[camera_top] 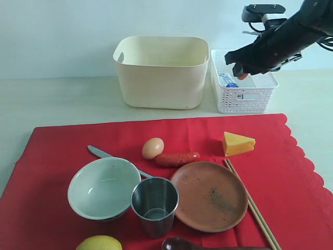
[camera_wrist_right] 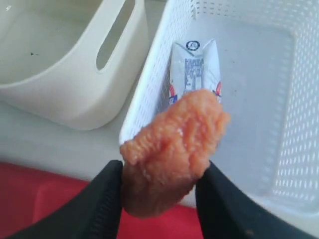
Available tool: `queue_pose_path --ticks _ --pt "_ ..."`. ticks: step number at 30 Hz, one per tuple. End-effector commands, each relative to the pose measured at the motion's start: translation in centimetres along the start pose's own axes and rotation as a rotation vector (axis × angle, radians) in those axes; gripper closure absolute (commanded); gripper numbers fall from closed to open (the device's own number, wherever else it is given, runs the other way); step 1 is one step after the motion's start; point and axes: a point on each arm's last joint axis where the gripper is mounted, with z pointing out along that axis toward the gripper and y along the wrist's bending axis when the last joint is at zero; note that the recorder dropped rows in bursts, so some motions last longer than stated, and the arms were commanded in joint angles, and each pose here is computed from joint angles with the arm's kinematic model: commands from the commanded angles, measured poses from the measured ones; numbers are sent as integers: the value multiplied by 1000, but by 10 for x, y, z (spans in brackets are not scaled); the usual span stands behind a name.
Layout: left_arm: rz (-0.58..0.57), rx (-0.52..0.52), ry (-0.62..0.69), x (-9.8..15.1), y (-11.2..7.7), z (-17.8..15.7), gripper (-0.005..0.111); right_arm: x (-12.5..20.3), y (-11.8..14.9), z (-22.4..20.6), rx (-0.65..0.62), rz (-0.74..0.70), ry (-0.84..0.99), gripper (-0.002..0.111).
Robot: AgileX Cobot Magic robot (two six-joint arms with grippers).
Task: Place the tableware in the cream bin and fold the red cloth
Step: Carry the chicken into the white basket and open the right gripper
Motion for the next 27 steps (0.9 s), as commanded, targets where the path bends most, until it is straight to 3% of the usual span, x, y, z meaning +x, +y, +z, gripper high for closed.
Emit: queue_pose_path --ticks 1,11,22,27 --pt "-7 -2 -14 0 0 0 107 -15 -14 19 11 -1 -11 108" --pt "-7 -2 -14 0 0 0 107 -33 -48 62 91 -9 -11 108" --pt "-7 -2 -14 0 0 0 107 -23 -70 99 129 -40 47 108" --pt "-7 -2 -14 0 0 0 107 -21 -71 102 132 -67 55 93"
